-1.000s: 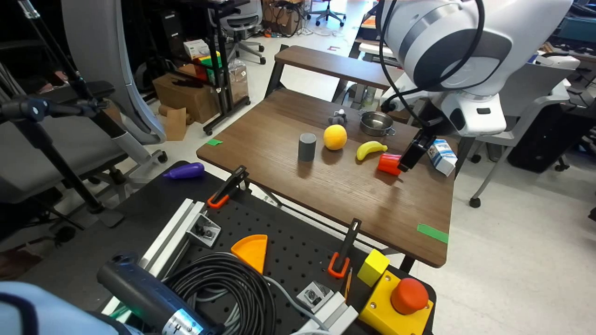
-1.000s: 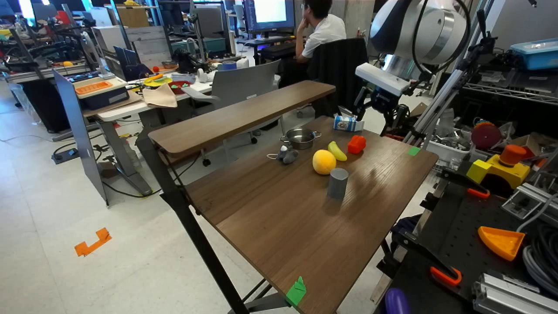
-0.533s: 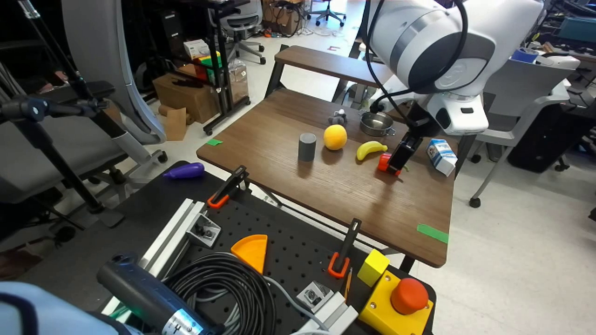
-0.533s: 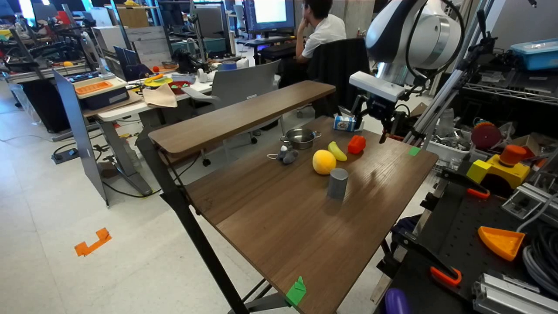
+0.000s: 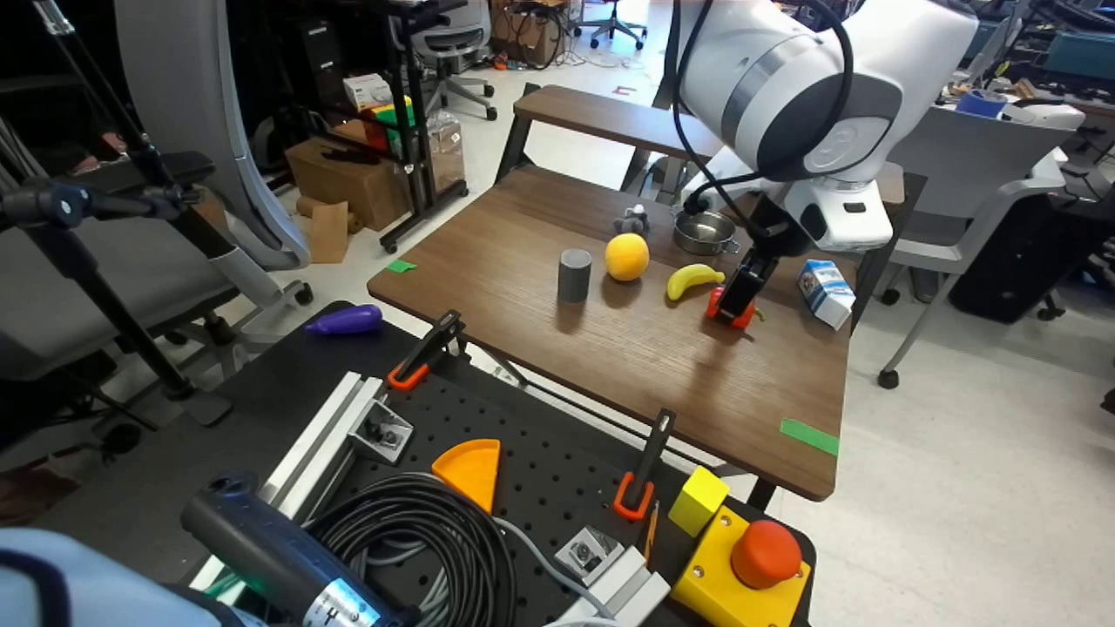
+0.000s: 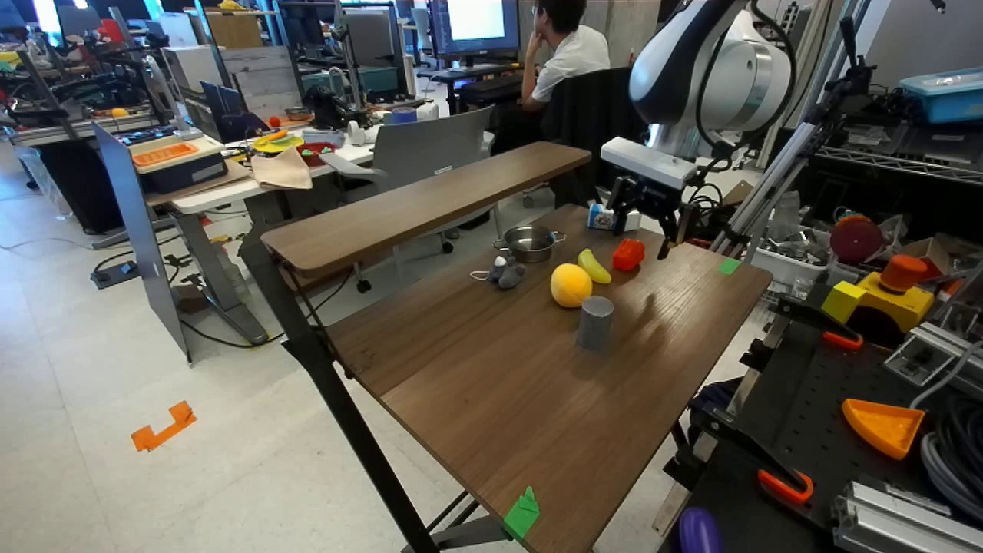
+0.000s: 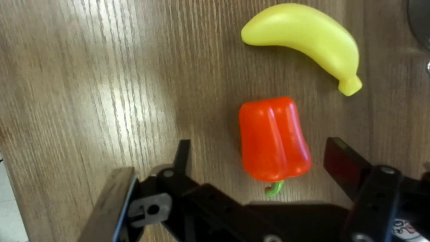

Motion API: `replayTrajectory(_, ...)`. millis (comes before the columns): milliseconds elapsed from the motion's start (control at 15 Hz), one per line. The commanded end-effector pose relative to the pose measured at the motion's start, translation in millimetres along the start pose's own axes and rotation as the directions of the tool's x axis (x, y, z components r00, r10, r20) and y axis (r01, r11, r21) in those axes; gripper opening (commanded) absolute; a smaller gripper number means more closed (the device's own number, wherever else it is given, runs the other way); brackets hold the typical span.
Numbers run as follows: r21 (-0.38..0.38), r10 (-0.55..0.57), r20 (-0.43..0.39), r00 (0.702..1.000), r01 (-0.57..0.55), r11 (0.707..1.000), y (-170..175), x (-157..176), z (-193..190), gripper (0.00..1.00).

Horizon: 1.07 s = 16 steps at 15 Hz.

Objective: Pick up the orange toy and put it in the silver pot.

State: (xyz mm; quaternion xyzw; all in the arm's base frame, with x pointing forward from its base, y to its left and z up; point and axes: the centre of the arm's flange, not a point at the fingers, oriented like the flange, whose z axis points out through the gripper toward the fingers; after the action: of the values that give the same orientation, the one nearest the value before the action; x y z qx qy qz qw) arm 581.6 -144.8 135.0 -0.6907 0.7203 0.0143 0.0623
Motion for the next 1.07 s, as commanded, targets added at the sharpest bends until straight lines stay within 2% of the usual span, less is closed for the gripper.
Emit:
replayTrajectory(0,-0.021,0.003,0.006,1.000,-0.003,1.000,-19.3,-1.2,10.0,1.00)
replayTrajectory(600,-0.013,-0.005,-0.005,1.000,0.005,1.000,-33.8,-2.3,20.6,1.00)
replayTrajectory(667,-0.017,-0.004,-0.008,1.000,0.004,1.000,-34.8,-1.7,20.9,0.75)
replayTrajectory(800,-0.023,-0.007,-0.016,1.000,0.006,1.000,-35.4,-1.7,20.6,0.71)
replayTrajectory(1000,-0.031,-0.015,-0.026,1.000,0.014,0.999,-35.0,-2.9,17.7,0.45)
